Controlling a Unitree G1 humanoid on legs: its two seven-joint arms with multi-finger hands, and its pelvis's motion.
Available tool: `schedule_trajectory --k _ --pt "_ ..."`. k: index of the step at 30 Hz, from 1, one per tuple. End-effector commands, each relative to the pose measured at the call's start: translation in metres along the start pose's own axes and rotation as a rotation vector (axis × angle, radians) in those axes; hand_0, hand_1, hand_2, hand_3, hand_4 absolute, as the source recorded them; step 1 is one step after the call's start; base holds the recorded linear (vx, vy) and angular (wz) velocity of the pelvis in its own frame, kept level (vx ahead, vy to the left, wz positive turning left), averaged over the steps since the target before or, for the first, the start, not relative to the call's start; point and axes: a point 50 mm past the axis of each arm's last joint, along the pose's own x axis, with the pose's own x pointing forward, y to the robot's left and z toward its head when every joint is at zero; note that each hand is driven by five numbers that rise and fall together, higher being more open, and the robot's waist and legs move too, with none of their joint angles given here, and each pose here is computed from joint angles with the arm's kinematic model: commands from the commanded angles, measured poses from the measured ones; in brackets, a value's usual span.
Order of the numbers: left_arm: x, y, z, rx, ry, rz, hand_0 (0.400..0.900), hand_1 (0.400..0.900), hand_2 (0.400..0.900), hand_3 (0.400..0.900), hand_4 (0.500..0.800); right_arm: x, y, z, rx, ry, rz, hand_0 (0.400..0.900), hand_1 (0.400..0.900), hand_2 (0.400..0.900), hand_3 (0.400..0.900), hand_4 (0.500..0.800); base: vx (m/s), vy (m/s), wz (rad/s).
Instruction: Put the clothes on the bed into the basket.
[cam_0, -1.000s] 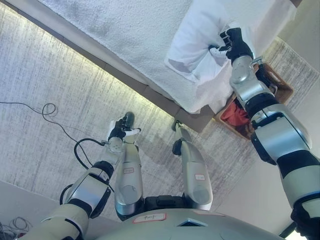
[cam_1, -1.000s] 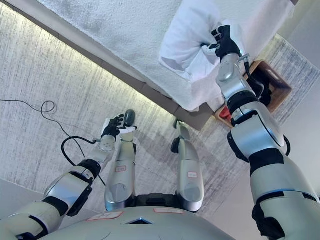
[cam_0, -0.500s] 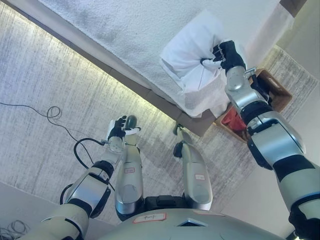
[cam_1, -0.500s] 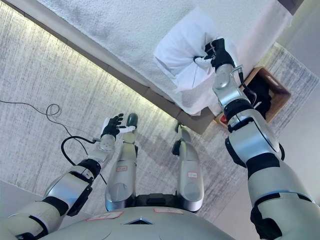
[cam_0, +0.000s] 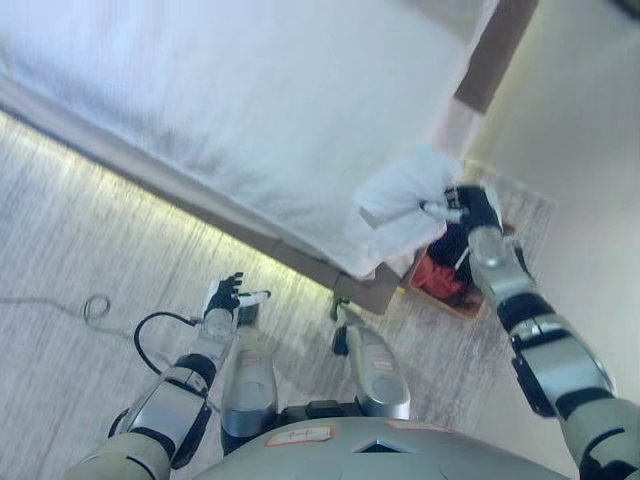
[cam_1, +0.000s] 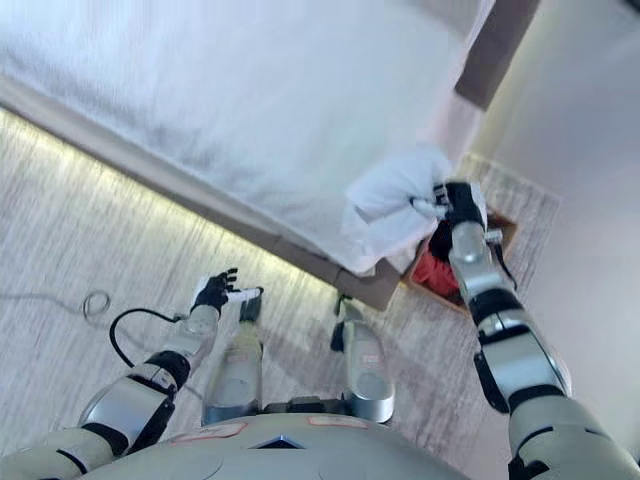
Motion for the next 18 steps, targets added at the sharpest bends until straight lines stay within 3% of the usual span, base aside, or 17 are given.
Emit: schedule_trajectory --k 1,10,18 --pt "0.001 0.004 0.010 0.029 -0.064 -0.024 0.900 0.900 0.900 0.900 0.800 0.001 -0.060 -0.009 0.009 0.004 -0.143 0.400 0.400 0.400 0.400 0.500 0.078 0.012 -0.23" --pt "-0.003 0.010 -0.015 0.036 0.014 -0.048 0.900 0.900 0.900 0.900 0.800 -0.027 -0.105 -0.090 0.103 0.332 -0.280 0.400 0.400 0.400 0.400 0.500 0.034 0.000 -0.12" --pt "-0.010 0.002 -0.040 0.048 0.092 -0.096 0.900 0.900 0.900 0.900 0.800 -0.038 -0.140 -0.101 0.122 0.413 -0.364 0.400 0.400 0.400 0.400 0.500 -0.005 -0.012 -0.05"
